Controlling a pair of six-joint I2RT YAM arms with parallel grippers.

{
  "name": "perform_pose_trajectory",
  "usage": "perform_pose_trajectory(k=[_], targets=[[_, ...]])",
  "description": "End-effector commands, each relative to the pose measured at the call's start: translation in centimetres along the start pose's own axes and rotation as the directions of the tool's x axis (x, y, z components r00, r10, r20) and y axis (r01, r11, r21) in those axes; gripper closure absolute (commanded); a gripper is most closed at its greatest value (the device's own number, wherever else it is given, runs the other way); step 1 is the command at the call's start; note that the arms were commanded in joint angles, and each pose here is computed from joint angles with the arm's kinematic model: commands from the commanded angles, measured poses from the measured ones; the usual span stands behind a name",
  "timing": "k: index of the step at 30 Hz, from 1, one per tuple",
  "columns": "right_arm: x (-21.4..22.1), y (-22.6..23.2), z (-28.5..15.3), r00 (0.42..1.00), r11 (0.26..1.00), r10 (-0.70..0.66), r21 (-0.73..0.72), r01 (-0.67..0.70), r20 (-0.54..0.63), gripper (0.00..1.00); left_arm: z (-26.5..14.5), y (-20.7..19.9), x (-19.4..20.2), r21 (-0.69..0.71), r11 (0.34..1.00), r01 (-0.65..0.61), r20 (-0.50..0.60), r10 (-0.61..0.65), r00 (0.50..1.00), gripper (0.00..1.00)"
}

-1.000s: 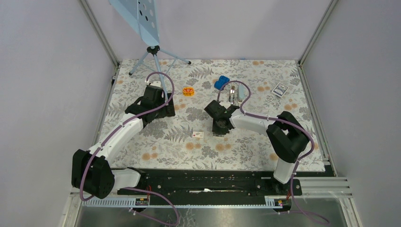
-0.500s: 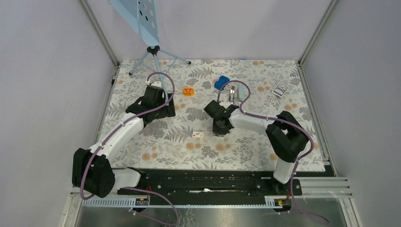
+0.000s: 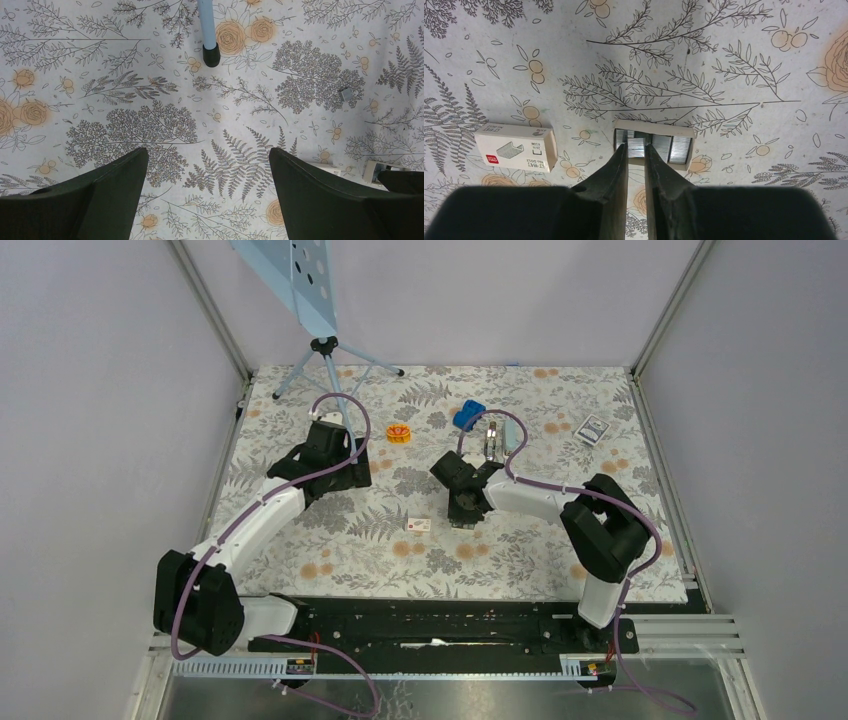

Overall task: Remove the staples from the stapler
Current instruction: Place the staple in the staple box.

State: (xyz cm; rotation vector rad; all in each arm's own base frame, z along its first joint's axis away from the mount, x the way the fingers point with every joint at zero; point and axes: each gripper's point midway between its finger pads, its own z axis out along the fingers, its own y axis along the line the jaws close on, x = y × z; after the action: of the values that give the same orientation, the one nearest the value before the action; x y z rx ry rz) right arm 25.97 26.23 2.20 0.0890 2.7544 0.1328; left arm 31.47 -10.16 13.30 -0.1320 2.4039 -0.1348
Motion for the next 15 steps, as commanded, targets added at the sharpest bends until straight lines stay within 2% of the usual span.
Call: perform_pose_trajectory(k=[1, 15], targets=[[0.5, 0.3, 0.4, 1.000, 1.000, -0.014, 0.005, 0.014, -0.019, 0.81, -0.3, -0.5, -1.5, 0.020, 1.000, 0.014, 0.042, -0.015, 0.999, 0.05], [-0.5, -1.3, -0.6, 0.999, 0.996, -0.015, 0.087, 0.012, 0.028, 0.79, -0.3, -0.5, -1.5, 0.022, 1.000, 0.014, 0.043, -0.015, 0.999, 0.04]])
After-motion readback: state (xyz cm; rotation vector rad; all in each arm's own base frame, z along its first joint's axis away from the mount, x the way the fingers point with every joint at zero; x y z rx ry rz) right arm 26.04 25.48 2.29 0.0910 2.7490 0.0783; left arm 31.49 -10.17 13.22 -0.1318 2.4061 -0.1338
